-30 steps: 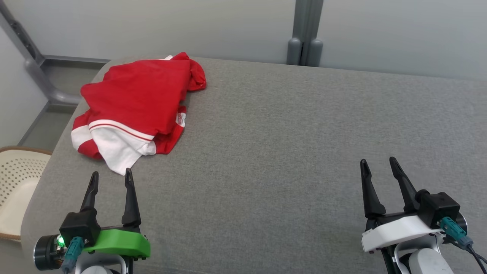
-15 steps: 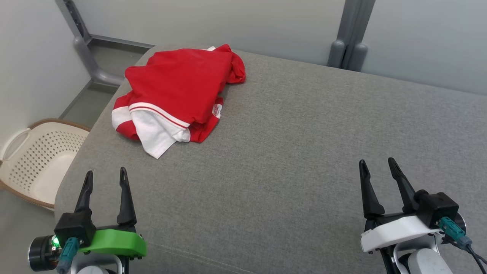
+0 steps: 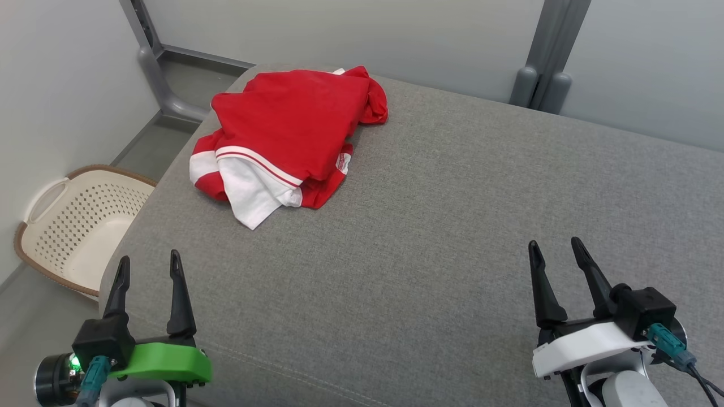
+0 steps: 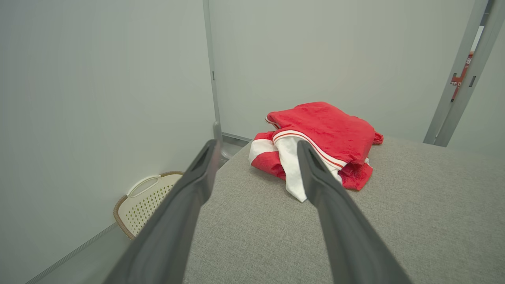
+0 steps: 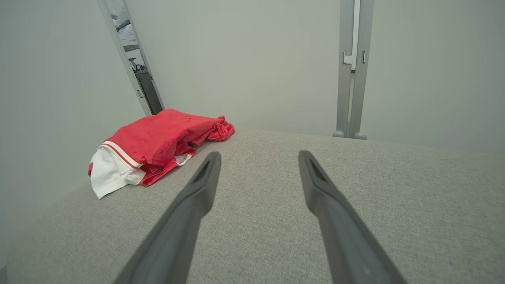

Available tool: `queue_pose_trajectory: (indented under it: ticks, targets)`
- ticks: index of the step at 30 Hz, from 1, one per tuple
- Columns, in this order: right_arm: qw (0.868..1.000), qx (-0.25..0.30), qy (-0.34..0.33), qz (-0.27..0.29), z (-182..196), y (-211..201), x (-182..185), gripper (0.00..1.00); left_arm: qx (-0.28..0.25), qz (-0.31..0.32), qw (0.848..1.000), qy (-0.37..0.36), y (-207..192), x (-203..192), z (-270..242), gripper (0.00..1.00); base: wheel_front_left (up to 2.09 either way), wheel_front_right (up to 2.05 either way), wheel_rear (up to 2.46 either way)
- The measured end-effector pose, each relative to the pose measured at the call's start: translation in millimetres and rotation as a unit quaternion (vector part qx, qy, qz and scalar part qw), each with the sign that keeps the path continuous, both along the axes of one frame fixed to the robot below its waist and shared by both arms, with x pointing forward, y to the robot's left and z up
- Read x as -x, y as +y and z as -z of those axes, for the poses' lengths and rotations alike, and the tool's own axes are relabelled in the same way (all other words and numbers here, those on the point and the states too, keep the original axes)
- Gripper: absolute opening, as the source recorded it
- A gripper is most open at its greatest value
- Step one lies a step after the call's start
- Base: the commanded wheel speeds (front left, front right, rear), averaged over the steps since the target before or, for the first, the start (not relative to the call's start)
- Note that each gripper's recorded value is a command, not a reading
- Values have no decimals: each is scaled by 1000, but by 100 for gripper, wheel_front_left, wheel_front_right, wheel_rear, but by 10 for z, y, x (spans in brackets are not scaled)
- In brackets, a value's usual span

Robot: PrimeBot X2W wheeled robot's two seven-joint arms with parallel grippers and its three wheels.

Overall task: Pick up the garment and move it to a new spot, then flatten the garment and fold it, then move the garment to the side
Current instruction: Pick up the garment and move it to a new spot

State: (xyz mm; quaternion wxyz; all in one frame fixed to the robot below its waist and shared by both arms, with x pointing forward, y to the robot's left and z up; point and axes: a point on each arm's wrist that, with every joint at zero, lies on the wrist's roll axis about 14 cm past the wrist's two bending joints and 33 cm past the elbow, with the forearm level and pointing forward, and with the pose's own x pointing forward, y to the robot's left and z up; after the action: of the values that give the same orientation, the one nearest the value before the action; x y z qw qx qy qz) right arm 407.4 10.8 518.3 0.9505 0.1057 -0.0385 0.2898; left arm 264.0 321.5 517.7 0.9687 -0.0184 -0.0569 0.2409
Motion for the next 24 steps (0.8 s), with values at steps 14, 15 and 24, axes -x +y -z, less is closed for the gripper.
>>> queue_pose_trajectory:
  ticks: [14, 15, 24]
  targets:
    - [1000, 10, -2, 26, 48, -166, -123, 100, -20, 37, 999, -29, -83, -432, -258, 100, 0, 0, 0]
    - [999, 12, -3, 30, 53, -188, -154, 100, -25, 42, 998, -35, -89, -510, -318, 100, 0, 0, 0]
    - [997, 31, -3, 73, 142, -535, -422, 100, -72, 80, 990, -86, -54, -1274, -819, 100, 0, 0, 0]
